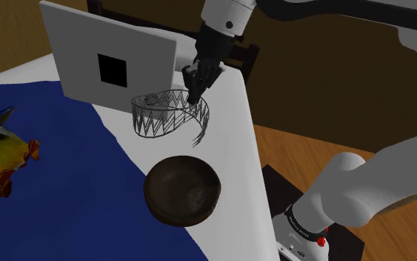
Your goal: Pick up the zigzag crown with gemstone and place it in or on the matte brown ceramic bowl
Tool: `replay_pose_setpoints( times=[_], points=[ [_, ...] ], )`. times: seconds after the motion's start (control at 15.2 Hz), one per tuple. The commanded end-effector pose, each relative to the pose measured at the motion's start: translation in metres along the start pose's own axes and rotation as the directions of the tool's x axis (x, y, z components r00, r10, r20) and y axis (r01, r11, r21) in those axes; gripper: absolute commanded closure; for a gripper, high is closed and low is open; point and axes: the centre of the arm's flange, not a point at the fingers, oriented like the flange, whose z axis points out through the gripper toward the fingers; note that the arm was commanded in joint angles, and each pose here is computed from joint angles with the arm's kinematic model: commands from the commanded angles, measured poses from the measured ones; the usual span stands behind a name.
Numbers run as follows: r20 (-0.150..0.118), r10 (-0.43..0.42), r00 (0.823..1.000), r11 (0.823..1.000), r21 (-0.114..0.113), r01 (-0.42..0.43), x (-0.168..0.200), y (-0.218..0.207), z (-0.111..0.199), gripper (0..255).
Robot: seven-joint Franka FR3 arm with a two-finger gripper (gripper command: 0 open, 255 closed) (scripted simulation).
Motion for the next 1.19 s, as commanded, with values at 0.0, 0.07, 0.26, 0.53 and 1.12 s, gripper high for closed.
replay_pose_setpoints(
  times=[0.0,0.07,0.26,0.53,1.12],
  points=[
    [0.0,0.001,1.0,1.0,0.0,-0.001,-0.023,-0.01,-0.002,255],
    [0.0,0.001,1.0,1.0,0.0,-0.001,-0.035,-0.015,-0.004,255],
    [0.0,0.001,1.0,1.0,0.0,-0.001,-0.071,-0.03,-0.009,255],
    [0.0,0.001,1.0,1.0,0.0,-0.001,-0.107,-0.044,-0.009,255],
    [0.0,0.001,1.0,1.0,0.0,-0.001,-0.111,-0.04,0.038,255]
  ],
)
